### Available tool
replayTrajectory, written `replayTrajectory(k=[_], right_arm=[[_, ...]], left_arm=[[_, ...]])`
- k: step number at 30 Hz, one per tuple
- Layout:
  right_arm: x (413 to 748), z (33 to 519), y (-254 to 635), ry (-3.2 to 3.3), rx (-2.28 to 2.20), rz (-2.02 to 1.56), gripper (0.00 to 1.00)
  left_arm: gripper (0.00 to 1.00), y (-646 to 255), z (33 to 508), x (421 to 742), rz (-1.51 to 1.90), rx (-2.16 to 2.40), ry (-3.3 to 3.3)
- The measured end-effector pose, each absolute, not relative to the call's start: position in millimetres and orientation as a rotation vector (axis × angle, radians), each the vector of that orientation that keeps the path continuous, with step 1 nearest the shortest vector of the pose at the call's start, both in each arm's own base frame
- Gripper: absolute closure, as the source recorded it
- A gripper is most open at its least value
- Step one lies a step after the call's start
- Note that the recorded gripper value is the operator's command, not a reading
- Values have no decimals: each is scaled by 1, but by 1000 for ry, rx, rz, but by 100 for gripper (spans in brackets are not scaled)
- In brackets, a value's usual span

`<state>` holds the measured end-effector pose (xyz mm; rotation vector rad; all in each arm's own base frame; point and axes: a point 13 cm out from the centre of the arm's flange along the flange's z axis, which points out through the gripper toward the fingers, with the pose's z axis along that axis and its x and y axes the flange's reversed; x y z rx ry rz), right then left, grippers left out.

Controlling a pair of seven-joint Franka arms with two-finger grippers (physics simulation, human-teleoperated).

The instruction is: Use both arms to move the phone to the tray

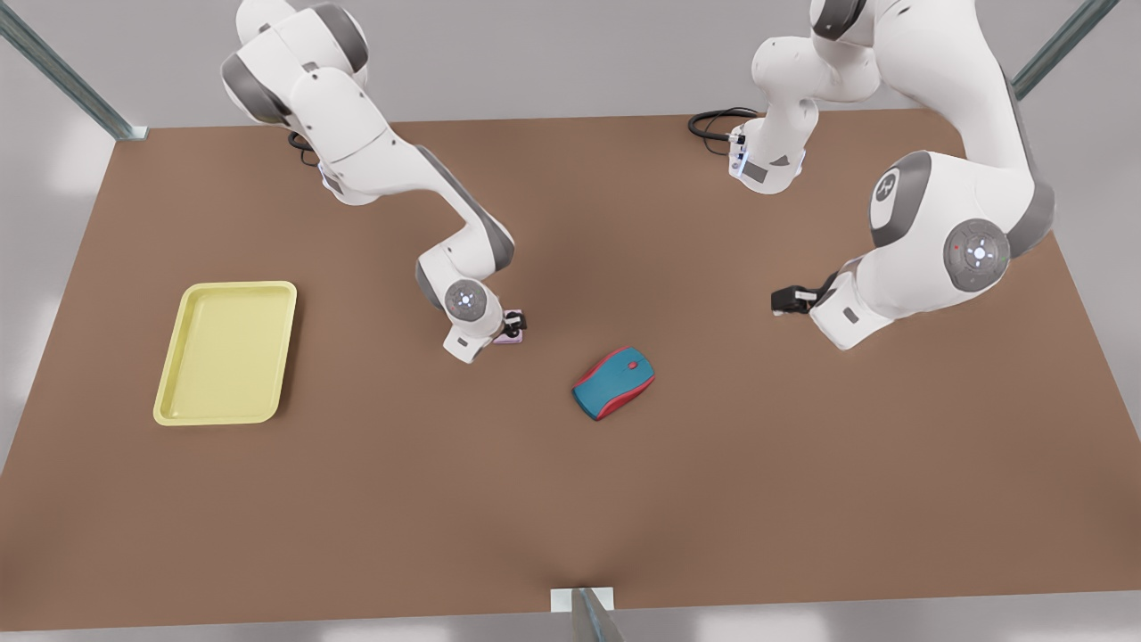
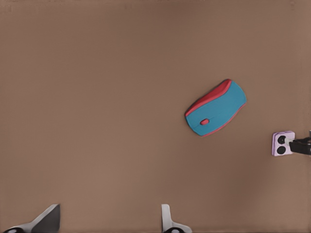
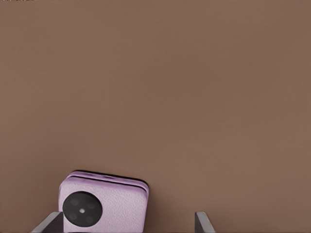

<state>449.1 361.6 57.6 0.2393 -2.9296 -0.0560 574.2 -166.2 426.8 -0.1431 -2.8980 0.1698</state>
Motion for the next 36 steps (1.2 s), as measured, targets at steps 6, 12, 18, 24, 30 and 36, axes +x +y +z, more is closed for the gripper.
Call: replayTrajectory(k=[6, 12, 18, 24, 30, 36], right_arm=[[449, 54, 372, -2952, 246, -76, 0], [446, 44, 371, -2951, 247, -71, 0], [440, 39, 378, -2952, 269, -71, 0], [428, 30, 371, -2947, 302, -40, 0], [423, 31, 365, -2941, 319, -23, 0], [409, 28, 355, -2888, 331, 22, 0]], left_arm=[[0, -177, 442, 558, 152, -205, -2896], [0, -166, 444, 541, 114, -209, -2838], [0, -160, 442, 535, 68, -218, -2812], [0, -159, 441, 532, 52, -223, -2799], [0, -161, 440, 531, 50, -229, -2794], [0, -161, 439, 531, 49, -231, -2791]])
